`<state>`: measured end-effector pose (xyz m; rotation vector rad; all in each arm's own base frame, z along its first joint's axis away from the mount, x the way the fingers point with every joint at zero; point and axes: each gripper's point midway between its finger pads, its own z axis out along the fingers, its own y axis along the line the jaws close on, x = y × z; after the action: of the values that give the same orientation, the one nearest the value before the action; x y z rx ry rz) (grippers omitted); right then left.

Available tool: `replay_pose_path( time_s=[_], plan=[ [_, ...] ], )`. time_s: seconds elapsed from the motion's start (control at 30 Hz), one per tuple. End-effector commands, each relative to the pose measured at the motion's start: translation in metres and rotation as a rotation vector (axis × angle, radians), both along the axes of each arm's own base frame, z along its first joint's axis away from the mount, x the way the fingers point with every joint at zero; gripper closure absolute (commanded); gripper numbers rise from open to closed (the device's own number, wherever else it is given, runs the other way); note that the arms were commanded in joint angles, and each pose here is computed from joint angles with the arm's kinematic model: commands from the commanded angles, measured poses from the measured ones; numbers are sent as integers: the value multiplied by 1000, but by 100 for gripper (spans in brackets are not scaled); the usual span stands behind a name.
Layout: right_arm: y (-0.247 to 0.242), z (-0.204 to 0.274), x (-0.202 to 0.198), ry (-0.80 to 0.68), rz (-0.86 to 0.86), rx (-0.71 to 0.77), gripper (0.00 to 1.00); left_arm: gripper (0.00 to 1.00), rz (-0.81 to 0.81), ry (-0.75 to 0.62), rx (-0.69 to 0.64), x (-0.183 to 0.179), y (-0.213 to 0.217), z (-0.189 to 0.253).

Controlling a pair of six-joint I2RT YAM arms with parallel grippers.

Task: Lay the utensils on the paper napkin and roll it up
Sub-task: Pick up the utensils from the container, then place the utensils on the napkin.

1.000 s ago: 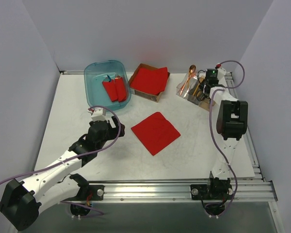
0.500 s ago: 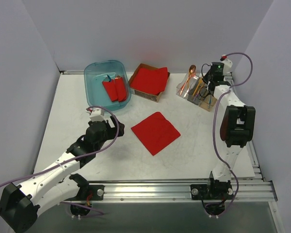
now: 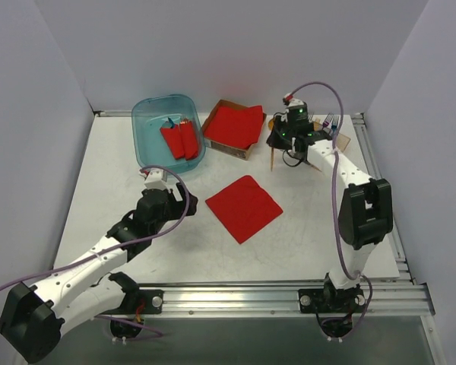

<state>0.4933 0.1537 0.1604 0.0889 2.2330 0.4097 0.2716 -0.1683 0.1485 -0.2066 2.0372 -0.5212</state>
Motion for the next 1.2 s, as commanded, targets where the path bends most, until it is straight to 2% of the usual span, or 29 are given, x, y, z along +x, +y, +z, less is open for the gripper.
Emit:
replay_pose_path(
  time_s=[0.0, 0.13, 0.37, 0.53, 0.7, 0.97, 1.03, 1.17],
  plan=[
    [18, -21, -61, 151, 68, 5, 100, 6, -36, -31, -18, 7, -9, 7],
    [49, -37, -100, 202, 54, 14, 100, 6, -72, -46, -45, 13, -21, 7],
    [79, -59, -133, 260, -9, 63, 100, 6, -104, -54, -57, 30, -38, 4],
    [105, -66, -146, 254, -44, 119, 100, 6, -87, -10, -94, 50, -45, -7],
    [109, -81, -142, 238, -91, 123, 100, 3, -116, 51, -163, 68, -59, -18],
    [109, -102, -145, 265, -114, 87, 100, 0, -180, 53, -237, 72, -81, -26],
    [108, -108, -146, 270, -122, 78, 100, 14, -201, 32, -241, 72, -86, -25],
    [107, -117, -149, 283, -121, 56, 100, 20, -244, 10, -236, 70, -98, -25]
  ],
)
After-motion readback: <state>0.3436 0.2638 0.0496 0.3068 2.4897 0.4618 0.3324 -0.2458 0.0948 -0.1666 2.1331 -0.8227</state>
